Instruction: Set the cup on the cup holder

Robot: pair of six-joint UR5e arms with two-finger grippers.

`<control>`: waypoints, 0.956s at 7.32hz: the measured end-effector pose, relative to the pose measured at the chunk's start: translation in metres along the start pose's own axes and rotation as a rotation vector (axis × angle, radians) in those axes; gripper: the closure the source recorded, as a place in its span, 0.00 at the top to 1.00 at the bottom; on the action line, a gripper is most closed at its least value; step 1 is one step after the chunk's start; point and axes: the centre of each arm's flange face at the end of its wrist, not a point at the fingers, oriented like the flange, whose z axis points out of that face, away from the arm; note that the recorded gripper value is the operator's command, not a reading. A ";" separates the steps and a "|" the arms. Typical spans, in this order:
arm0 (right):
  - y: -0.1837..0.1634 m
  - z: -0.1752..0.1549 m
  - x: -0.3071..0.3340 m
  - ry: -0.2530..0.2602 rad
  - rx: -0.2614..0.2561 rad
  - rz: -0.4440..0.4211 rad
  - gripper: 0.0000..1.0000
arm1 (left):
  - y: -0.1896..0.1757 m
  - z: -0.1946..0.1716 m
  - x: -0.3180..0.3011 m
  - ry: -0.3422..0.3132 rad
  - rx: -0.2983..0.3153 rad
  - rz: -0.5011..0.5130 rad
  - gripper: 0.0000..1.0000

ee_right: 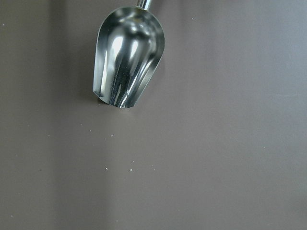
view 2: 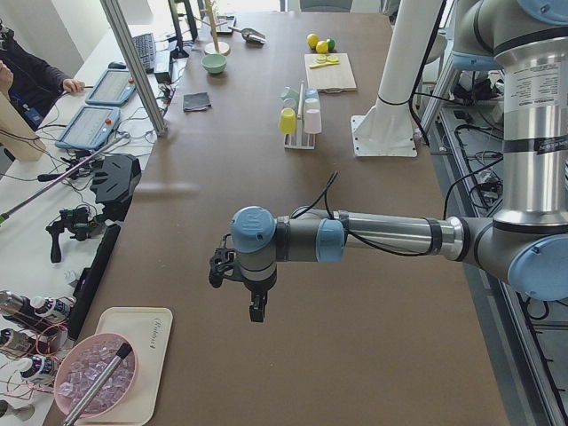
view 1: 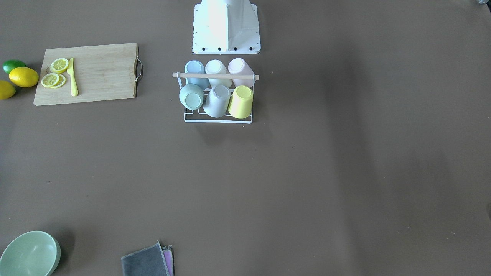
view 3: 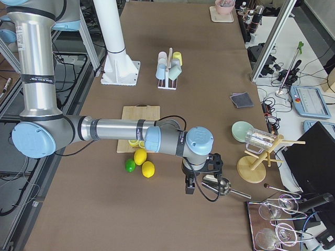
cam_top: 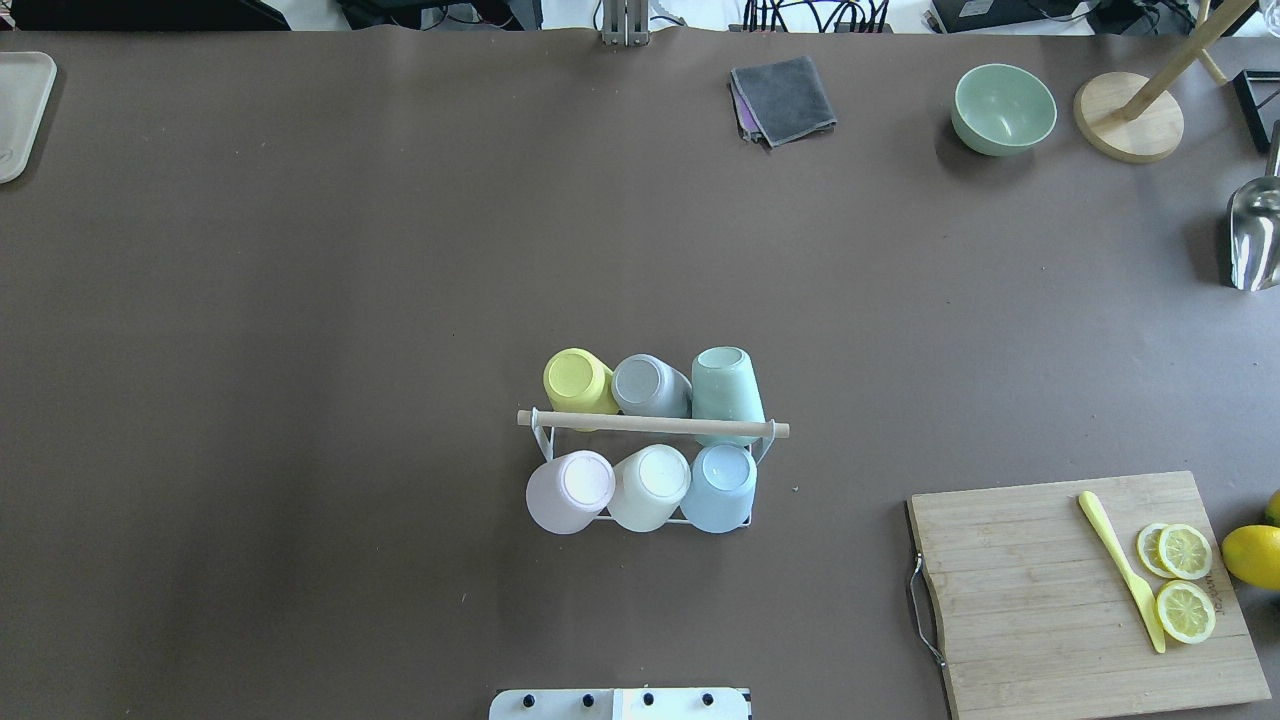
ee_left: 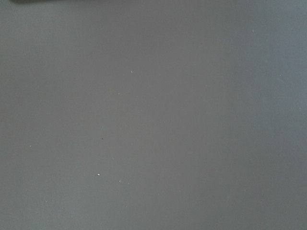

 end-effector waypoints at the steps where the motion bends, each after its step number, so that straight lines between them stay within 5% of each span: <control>1: 0.000 0.000 0.000 -0.001 0.000 0.000 1.00 | -0.001 0.000 0.000 -0.001 0.015 0.014 0.98; 7: -0.001 -0.005 -0.006 -0.006 0.010 -0.009 1.00 | -0.003 -0.002 0.002 -0.002 0.029 0.031 0.98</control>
